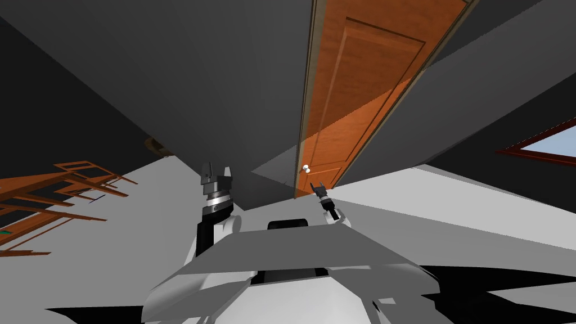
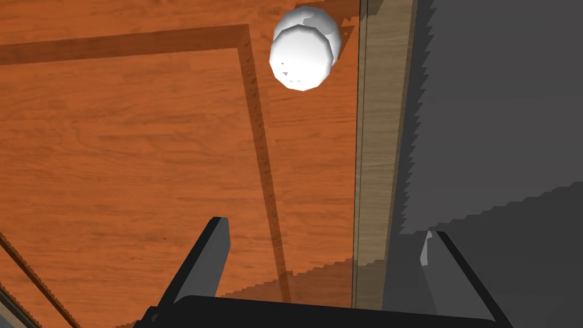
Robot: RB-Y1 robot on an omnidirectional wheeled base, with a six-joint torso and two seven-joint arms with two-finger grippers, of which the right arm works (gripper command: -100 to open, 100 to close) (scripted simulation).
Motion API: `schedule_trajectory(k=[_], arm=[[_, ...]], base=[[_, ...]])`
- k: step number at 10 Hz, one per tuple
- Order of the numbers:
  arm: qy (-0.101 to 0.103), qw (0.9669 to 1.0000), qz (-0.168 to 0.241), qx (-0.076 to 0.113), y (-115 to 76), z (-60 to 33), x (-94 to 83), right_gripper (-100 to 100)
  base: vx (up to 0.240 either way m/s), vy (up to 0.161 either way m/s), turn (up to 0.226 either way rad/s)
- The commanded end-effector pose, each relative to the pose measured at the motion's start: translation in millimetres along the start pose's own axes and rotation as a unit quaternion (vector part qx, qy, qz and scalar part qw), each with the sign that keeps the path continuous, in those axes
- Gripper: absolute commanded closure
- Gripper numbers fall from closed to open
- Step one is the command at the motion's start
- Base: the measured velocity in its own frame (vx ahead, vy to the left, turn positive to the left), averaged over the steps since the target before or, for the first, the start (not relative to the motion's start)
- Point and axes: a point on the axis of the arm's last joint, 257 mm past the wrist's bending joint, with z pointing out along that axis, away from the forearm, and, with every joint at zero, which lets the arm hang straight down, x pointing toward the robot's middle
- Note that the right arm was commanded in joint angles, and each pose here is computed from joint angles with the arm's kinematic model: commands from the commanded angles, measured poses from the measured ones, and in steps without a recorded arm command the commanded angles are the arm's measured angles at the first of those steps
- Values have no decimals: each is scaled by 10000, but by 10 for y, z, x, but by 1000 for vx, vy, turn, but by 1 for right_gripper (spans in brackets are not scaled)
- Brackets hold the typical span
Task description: Pull the door open
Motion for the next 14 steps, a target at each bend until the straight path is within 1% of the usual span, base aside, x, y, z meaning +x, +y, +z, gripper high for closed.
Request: schedule_trajectory(k=[1, 2, 4, 5, 6, 7, 8, 9, 14], arm=[[131, 9998, -179, -13, -3, -40, 107, -100], [212, 9994, -276, -21, -9, -58, 175, -100], [269, 9990, -344, -28, -12, -72, 224, -100], [353, 9984, -442, -41, -16, -93, 294, -100], [381, 9981, -475, -46, -16, -101, 317, -100], [360, 9984, -438, -39, -19, -92, 302, -100], [363, 9983, -448, 59, -161, -180, 301, -100], [364, 9983, -448, 92, -205, -208, 299, -100], [350, 9972, -460, 479, -728, -557, 243, -100]], base=[[127, -53, 75], [132, -69, 71], [69, -47, 28], [65, -33, 49], [67, -42, 44], [26, -20, 10], [105, 64, 142], [172, 63, 131], [200, 58, 151]])
